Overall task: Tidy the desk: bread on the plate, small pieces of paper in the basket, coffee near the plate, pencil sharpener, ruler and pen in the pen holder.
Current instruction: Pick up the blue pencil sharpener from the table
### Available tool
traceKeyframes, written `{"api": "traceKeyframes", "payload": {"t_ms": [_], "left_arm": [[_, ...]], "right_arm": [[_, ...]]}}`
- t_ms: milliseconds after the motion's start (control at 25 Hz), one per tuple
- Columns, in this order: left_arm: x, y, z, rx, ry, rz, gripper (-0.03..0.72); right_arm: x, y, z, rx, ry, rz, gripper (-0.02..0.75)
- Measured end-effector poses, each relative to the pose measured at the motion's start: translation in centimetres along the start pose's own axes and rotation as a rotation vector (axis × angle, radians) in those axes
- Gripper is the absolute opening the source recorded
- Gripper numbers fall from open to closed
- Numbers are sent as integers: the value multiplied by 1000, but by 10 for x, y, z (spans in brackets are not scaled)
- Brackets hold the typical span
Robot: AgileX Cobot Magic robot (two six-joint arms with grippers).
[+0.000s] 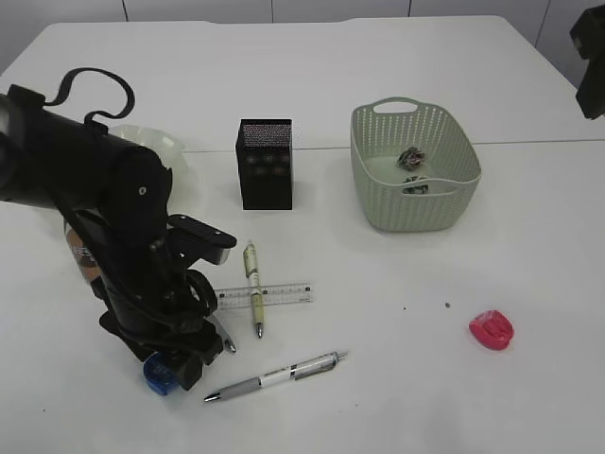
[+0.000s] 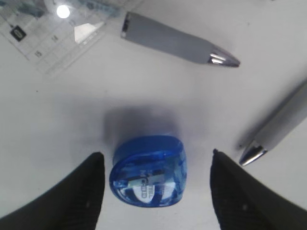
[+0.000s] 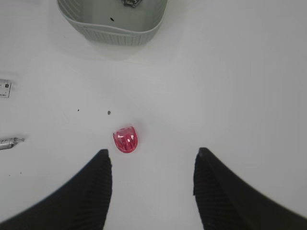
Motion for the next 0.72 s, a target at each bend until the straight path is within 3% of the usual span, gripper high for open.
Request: {"api": "traceKeyframes", "payload": {"t_ms": [720], "left_arm": [[-2,-3,7,-3,22,13,503]], "right_arm": [[0,0,0,2,7,0,405]]}}
Point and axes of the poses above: a point on each arm's last joint axis where the gripper is mounted, y pointing back along that axis away from the gripper, z along the wrist's bending axis when the last joint is at zero, x = y × z, the point moved 1 cm from there along -y, pointing out along that axis toward the gripper, and after that the axes turned 14 degrees about y, right-handed, at the moved point
